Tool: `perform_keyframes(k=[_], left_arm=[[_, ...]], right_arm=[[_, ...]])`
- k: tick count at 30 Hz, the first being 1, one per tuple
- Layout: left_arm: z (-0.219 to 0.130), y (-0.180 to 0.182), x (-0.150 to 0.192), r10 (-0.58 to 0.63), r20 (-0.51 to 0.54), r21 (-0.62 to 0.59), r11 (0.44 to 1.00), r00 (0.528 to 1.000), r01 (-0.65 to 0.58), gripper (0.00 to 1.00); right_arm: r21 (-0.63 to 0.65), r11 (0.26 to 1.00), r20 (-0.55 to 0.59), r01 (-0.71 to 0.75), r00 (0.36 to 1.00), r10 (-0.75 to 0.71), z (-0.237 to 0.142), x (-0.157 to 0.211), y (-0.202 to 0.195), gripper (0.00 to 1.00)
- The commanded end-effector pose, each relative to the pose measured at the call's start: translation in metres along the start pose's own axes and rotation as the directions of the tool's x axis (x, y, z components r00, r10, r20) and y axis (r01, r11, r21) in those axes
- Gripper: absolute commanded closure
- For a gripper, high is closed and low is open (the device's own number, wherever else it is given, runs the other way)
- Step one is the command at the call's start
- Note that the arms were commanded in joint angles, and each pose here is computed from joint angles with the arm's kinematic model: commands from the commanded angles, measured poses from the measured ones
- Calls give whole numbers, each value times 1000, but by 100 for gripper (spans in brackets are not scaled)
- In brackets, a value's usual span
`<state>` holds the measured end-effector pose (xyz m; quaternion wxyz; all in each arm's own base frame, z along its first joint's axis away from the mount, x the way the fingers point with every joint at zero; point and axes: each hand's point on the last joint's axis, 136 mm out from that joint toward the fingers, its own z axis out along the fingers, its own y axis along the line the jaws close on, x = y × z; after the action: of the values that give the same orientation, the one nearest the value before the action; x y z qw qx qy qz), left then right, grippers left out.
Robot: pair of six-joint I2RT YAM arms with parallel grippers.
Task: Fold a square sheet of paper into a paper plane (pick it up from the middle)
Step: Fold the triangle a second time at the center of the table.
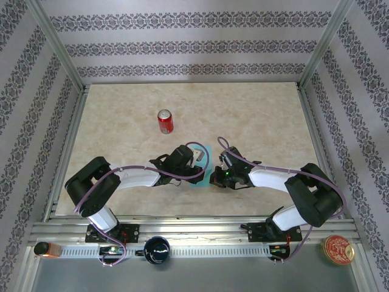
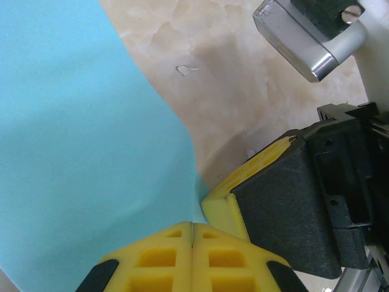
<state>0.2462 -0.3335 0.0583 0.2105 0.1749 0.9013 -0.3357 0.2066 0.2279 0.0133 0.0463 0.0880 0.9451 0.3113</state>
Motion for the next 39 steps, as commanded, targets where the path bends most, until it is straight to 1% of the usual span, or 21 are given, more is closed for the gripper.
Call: perform_keyframes(k=[1, 4, 12, 16, 22, 31, 35, 39], left_arm=[[0, 5, -3, -12, 20, -6, 1000, 1000, 13, 100], [0, 7, -3, -18, 23, -10, 1000, 1000, 19, 100], [0, 7, -4, -25, 33, -10, 1000, 999, 26, 100], [1, 8, -4, -26, 36, -12, 1000, 999, 26, 100], [1, 7, -7, -24, 40, -13, 1000, 999, 25, 100], [3, 6, -6, -22, 31, -6, 1000, 999, 22, 100], [4, 6, -6, -24, 28, -5, 1000, 999, 24, 100], [3, 8, -6, -24, 30, -12, 1000, 999, 24, 100]], right_arm=[[113, 994, -24, -12, 1000, 15, 4, 9, -29, 95], [104, 994, -18, -9, 1000, 11, 1, 6, -25, 95], [-16, 1000, 27, 13, 1000, -13, -10, -2, 9, 94], [-33, 999, 25, 4, 1000, -3, -9, -2, 10, 94], [-26, 1000, 30, -3, 1000, 4, -7, -2, 7, 94], [-123, 992, 11, -12, 1000, 13, -3, -1, 24, 94], [-92, 996, -4, -22, 1000, 22, 6, 0, 15, 94], [21, 999, -15, -41, 999, 42, 11, 5, -11, 94]])
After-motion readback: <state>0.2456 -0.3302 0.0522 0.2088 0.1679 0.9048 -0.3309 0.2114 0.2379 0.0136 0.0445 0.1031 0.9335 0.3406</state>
